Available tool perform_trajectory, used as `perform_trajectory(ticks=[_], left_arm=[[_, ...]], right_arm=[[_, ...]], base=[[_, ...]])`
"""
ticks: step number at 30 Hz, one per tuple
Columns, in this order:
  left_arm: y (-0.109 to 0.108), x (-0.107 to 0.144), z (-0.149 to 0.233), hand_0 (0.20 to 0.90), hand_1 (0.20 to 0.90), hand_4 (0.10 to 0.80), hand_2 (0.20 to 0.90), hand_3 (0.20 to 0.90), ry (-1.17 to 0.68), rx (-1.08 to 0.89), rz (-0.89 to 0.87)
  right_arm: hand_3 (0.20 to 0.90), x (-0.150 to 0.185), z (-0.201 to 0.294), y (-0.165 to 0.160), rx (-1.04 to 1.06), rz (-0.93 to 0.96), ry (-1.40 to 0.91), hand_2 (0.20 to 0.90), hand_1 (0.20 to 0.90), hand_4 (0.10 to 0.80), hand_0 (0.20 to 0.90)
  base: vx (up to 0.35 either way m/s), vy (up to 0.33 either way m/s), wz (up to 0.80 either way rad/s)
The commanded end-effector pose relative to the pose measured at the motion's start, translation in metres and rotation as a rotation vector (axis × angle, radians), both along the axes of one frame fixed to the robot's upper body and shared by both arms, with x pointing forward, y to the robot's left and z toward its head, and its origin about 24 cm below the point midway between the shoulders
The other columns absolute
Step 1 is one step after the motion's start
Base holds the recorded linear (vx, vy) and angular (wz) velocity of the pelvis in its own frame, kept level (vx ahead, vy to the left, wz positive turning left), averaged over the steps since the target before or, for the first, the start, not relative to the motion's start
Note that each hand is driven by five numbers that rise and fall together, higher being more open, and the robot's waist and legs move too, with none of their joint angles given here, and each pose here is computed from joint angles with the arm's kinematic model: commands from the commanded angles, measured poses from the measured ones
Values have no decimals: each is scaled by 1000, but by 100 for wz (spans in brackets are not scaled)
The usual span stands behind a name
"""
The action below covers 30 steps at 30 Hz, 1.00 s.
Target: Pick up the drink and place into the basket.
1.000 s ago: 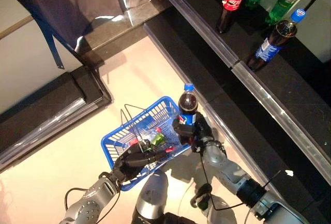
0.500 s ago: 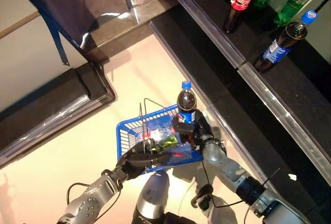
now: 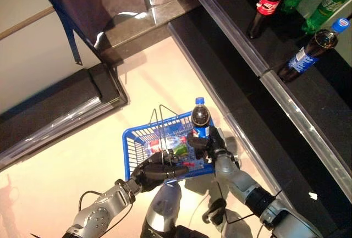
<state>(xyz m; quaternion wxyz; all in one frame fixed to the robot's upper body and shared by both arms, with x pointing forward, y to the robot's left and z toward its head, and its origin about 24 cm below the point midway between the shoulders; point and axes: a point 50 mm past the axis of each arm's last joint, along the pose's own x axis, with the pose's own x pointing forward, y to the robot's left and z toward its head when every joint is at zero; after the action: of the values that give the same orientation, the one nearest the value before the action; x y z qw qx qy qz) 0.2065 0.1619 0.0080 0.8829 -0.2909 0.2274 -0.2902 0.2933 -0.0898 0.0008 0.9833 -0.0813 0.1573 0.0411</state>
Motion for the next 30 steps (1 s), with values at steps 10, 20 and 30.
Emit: perform_trajectory(ticks=[10, 20, 30], left_arm=[[-89, -18, 110, 300, 300, 100, 300, 200, -512, -532, -483], [-89, -16, 114, 300, 300, 100, 300, 200, -522, -536, -478], [-88, -17, 115, 300, 300, 100, 300, 200, -540, -541, -487]], right_arm=[[200, 11, 44, 71, 152, 206, -138, 300, 300, 100, 300], [200, 6, 10, 62, 469, 77, 132, 300, 300, 100, 300], [200, 1, -8, 59, 889, -101, 287, 300, 300, 100, 300]], base=[[-1, 22, 0], [0, 0, 0], [-2, -1, 0]])
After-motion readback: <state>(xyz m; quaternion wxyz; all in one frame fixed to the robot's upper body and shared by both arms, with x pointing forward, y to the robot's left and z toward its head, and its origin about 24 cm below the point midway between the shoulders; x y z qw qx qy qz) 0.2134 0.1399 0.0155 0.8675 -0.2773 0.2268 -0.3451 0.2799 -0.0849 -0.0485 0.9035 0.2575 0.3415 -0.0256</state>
